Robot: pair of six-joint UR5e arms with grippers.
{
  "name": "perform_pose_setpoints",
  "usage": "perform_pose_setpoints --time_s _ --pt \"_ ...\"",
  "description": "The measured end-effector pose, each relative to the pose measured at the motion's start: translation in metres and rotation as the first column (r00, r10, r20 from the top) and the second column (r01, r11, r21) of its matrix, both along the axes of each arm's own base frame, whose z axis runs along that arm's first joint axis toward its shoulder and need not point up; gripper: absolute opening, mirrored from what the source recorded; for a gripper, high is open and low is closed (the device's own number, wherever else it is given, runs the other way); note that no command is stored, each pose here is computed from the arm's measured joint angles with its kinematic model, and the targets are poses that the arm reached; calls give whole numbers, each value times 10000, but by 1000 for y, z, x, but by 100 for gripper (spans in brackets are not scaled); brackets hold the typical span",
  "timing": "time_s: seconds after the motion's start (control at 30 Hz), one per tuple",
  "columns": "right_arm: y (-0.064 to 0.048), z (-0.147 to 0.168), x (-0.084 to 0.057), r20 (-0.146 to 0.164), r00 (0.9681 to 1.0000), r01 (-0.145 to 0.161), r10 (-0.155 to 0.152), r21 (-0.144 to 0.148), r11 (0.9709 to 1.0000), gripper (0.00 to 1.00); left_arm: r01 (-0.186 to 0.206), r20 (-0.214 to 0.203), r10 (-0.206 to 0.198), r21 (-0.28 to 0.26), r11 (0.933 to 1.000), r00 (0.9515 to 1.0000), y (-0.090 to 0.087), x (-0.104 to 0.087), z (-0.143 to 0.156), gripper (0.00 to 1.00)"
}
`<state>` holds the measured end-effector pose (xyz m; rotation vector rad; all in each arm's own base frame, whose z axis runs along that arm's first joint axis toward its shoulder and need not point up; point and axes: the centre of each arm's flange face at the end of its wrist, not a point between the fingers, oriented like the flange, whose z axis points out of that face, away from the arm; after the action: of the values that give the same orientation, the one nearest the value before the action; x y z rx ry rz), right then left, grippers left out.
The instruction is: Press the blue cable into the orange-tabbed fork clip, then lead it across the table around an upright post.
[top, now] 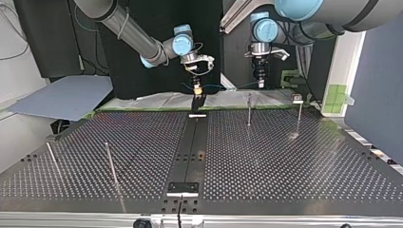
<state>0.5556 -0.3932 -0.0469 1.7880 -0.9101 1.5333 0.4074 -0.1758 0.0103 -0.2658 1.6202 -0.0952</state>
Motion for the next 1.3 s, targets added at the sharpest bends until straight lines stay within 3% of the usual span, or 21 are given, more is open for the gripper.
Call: perform_pose_setpoints --time_s 0.17,0.33,0.53,0.87,1.03,1.3 --pt "-19 -3 0 -20 9998 196 -196 13 9998 0 296 -137 -298 -119 9995 9995 0 18 -9 0" --pt "-39 4 -1 -57 9992 387 -387 -8 9992 0 663 106 -659 -363 9971 9978 -6 37 -5 0" --pt "-50 9 -2 -115 9986 514 -514 13 9987 0 664 297 -645 -686 9954 9975 -4 48 -2 0" --pt "-52 10 -2 -134 9988 468 -468 -24 9989 0 2 356 19 -572 9984 9994 13 55 -1 0" --pt "-49 9 1 -116 9995 291 -291 -25 9996 0 139 350 -121 -522 9985 9993 14 56 -1 0" --pt "-48 7 0 -157 9996 252 -252 27 9997 0 512 333 -498 -422 9978 9982 9 55 -1 0"
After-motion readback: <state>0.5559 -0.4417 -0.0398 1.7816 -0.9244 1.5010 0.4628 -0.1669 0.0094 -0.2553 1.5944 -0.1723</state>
